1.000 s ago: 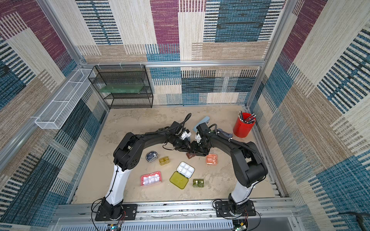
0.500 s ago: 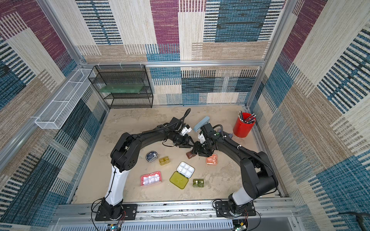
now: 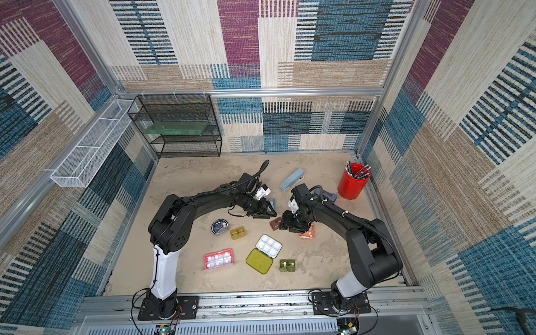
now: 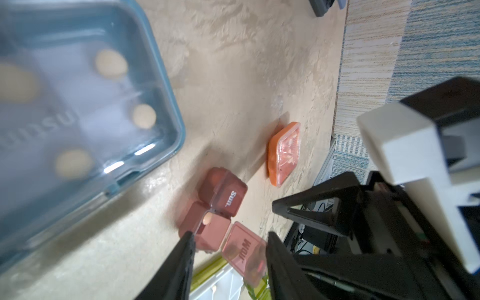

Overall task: Close pillboxes
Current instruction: Close the lid on the pillbox.

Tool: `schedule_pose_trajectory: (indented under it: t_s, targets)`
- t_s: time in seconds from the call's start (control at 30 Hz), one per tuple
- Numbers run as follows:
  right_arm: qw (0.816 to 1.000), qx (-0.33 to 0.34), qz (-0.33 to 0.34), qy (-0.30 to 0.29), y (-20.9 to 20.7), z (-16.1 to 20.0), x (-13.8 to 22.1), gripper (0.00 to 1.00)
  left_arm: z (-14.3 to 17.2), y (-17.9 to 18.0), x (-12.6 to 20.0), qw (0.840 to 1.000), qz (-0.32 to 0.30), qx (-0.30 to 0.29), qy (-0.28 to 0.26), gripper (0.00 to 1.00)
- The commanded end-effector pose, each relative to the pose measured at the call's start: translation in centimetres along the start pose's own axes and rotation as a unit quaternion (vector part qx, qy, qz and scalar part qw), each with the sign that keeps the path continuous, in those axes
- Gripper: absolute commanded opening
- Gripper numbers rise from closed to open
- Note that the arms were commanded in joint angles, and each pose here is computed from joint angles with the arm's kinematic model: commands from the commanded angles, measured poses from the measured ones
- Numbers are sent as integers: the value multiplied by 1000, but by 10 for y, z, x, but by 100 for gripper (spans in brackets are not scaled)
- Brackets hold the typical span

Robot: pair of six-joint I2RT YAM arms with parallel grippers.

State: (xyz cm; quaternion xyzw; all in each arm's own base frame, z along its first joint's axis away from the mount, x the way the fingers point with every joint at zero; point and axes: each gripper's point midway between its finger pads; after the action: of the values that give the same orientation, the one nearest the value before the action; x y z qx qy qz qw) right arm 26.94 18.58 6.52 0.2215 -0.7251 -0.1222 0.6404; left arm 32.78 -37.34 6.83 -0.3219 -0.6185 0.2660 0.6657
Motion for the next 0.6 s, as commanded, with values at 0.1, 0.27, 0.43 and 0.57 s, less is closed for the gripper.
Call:
schedule_pose_trajectory:
  t_s: [0.1,0.27,0.43,0.57]
  targets:
    - [1000,19,-13,-9,2,-17,-4,53,-9,-5,3,1000,13,10,-24,46]
    - [1000,20,-15,-11,2,-25,-7,52,-11,-3,-2,999,19,19,-25,38]
    - [1000,20,-18,-7,2,-30,-12,52,-13,-1,-4,999,19,20,-25,34]
    - [1000,21,-17,-5,1,-33,-15,52,-13,1,-5,999,21,23,-24,33]
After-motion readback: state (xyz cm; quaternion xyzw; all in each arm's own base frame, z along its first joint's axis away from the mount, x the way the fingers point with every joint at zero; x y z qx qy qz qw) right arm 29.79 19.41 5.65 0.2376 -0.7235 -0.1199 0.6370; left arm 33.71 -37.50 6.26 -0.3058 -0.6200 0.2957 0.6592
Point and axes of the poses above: each gripper's point midway between its finger pads, its own x axis back along the fingers, its own y axis along the line the jaws close on, z = x × y, and after that the axes turned 11 degrees about x, right-handed
